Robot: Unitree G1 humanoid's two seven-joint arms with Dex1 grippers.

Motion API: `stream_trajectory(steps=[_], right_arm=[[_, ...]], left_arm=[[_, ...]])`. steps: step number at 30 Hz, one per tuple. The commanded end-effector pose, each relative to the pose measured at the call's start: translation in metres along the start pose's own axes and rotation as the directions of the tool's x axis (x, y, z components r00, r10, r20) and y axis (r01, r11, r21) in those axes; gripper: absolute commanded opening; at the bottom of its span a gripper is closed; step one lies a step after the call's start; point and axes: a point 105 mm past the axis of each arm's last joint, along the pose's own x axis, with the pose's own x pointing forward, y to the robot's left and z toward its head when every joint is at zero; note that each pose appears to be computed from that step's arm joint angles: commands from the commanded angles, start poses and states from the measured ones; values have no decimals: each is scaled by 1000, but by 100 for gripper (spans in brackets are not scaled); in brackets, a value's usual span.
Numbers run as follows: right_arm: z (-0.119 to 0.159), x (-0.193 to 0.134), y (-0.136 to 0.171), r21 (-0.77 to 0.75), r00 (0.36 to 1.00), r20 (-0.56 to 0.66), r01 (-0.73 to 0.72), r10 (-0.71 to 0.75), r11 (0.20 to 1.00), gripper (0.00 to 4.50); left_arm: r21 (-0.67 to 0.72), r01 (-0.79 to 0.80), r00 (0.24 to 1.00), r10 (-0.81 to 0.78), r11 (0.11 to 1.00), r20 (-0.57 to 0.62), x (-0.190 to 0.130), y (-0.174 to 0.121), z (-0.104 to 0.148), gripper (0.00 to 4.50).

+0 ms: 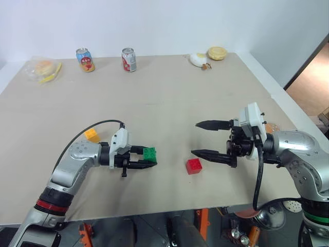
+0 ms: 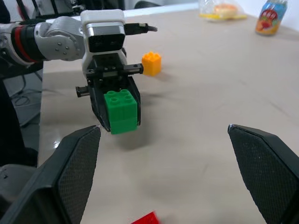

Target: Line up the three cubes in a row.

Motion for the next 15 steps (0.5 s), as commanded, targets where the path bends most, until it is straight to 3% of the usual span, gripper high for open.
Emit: stream_trajectory(steps=[1,15], right_arm=[[11,-5,6,-40,1000,9,14,-14,999,450],[6,-7,16,-20,999,-14,30,-30,999,450]], left_arm=[[18,33,999,-33,999,-15,10,-1,-3,135],[52,19,996,-14,998,-90,30,7,-18,135]])
